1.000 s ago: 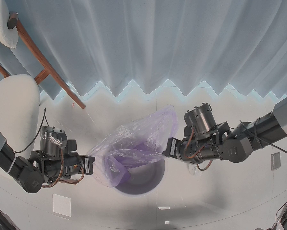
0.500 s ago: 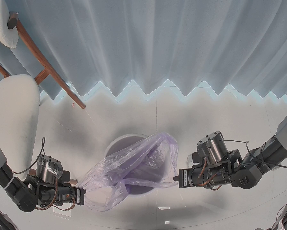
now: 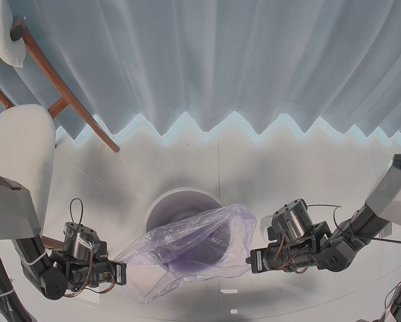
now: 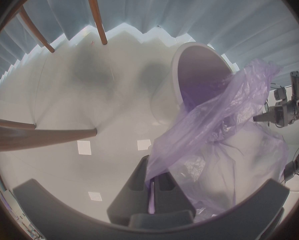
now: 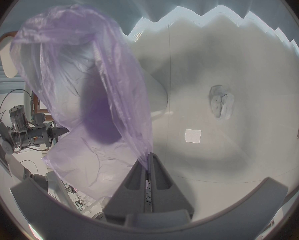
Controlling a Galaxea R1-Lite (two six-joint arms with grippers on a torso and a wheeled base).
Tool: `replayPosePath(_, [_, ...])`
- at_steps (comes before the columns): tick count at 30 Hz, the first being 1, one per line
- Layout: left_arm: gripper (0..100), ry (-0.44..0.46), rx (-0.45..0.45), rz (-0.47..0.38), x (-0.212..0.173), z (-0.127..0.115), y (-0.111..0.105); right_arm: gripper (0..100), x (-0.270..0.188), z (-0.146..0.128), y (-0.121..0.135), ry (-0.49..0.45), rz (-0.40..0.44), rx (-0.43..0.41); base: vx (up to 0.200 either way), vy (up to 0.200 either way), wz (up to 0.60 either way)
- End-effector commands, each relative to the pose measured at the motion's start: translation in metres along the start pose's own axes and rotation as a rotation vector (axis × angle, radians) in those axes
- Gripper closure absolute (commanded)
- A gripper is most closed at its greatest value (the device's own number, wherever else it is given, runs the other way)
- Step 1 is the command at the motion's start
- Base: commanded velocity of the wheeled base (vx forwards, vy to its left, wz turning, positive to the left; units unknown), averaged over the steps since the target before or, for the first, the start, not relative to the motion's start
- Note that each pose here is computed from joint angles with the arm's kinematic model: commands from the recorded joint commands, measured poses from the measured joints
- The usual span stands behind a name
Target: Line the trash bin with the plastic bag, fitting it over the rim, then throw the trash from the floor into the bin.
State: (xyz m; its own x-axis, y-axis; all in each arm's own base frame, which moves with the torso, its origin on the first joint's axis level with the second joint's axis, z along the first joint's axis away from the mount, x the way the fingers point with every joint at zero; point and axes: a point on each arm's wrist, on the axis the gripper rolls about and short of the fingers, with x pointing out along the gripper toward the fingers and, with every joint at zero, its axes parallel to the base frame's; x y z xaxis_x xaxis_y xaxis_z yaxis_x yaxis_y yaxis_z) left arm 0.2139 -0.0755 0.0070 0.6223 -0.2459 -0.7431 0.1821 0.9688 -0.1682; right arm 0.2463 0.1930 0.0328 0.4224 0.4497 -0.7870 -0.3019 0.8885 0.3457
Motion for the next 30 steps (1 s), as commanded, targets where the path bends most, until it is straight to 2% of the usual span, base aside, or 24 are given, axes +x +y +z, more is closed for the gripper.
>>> replayPosePath(1, [100,0.053,-0.007,0.028,0.027,-0.014,0.006,100,0.018,0.000,-0.013,0.031,-0.038,0.019,0.000,0.000,0.00])
replayPosePath(6, [100,0.038,-0.015,0.041,0.033,-0.014,0.012,100,0.024,0.004,-0.022,0.023,-0.074,0.018,0.000,0.000,0.00])
replayPosePath(10, [100,0.033,-0.030,0.082,0.035,-0.013,0.022,100,0.030,0.002,-0.035,0.026,-0.145,-0.012,0.000,0.000,0.00])
replayPosePath(13, [100,0.025,-0.041,0.112,0.035,-0.012,0.026,100,0.030,0.004,-0.038,0.013,-0.145,-0.024,0.000,0.000,0.00])
replayPosePath(18, [100,-0.039,-0.034,0.098,0.046,-0.003,0.024,100,0.038,0.012,-0.036,-0.047,-0.122,-0.031,0.000,0.000,0.00])
replayPosePath(22, [100,-0.109,-0.024,0.101,0.057,0.006,0.022,100,0.043,0.014,-0.036,-0.053,-0.130,-0.030,0.000,0.000,0.00])
replayPosePath(28, [100,-0.115,0.006,0.098,0.055,0.005,0.020,100,0.041,0.010,-0.038,-0.046,-0.148,-0.025,0.000,0.000,0.00])
replayPosePath(30, [100,-0.161,0.013,0.086,0.053,0.009,0.018,100,0.039,0.010,-0.037,-0.054,-0.144,-0.026,0.000,0.000,0.00])
